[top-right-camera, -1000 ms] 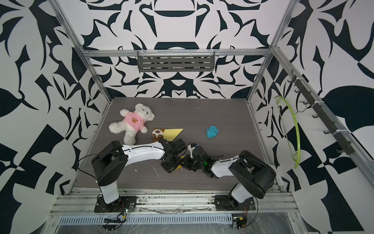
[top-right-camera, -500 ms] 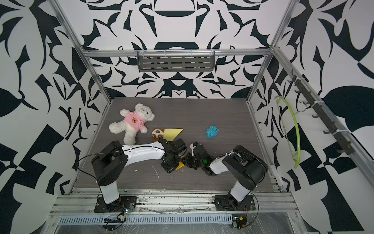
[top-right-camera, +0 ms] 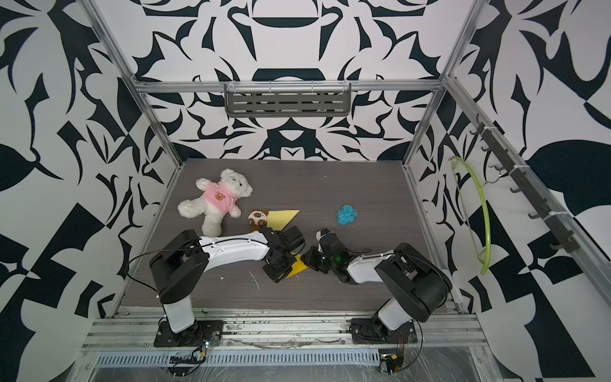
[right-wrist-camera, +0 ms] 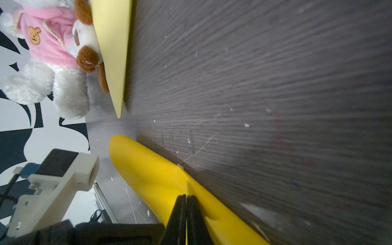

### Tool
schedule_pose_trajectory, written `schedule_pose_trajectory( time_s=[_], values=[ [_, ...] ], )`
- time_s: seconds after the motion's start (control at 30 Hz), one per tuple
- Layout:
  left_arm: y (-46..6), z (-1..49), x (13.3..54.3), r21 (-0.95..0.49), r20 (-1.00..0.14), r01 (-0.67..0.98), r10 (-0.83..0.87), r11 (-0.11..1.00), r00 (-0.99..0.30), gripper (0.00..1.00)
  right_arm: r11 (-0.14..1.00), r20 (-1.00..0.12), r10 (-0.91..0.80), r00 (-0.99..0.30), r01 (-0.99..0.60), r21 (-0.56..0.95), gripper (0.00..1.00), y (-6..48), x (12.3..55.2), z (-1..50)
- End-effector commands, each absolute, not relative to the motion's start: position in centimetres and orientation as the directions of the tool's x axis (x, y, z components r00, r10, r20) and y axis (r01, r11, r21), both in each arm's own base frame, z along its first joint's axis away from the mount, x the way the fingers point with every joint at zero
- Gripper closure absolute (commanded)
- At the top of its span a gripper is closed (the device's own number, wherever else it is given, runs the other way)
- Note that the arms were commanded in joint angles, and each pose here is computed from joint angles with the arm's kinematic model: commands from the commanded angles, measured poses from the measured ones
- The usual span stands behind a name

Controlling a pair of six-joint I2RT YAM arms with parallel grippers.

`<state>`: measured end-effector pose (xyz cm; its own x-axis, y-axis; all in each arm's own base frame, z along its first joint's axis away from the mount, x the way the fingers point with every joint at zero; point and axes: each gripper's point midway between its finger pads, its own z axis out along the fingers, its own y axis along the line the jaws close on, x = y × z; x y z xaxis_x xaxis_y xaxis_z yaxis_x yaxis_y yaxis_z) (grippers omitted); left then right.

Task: Fold the square paper diagonally
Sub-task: Fold the paper at the center of the board.

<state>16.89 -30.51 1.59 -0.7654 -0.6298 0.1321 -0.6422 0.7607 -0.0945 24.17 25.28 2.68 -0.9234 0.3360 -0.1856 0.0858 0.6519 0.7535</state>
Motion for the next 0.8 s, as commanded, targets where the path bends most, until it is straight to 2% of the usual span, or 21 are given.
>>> schedule_pose_trajectory(
  time_s=[0.0, 0.4, 0.6, 0.63, 0.77],
  values=[
    [-28.8, -0.8, 15.8, -0.001, 0.111, -0.635, -0.631, 0.773, -0.768, 1.00, 0.702, -0.226, 0.316, -0.921, 0.067, 0.709, 0.90, 24.6, 24.5, 2.5],
    [-29.2, 0.4, 16.5, -0.036, 0.093, -0.613, -0.609, 0.789, -0.788, 1.00, 0.743, -0.213, 0.305, -0.928, 0.092, 0.663, 0.92, 23.5, 23.7, 0.5],
    [-31.3, 4.2, 18.5, -0.177, 0.066, -0.534, -0.531, 0.827, -0.845, 1.00, 0.765, -0.218, 0.289, -0.932, 0.088, 0.638, 0.92, 23.0, 23.3, 0.0],
    [-31.6, 4.9, 18.9, -0.206, 0.061, -0.520, -0.520, 0.829, -0.852, 0.99, 0.767, -0.218, 0.286, -0.933, 0.086, 0.636, 0.92, 23.0, 23.3, 0.0],
    [-31.2, 9.0, 21.2, -0.305, -0.012, -0.472, -0.499, 0.827, -0.867, 0.78, 0.771, -0.218, 0.281, -0.934, 0.085, 0.631, 0.93, 22.8, 23.2, -0.2]
  ],
)
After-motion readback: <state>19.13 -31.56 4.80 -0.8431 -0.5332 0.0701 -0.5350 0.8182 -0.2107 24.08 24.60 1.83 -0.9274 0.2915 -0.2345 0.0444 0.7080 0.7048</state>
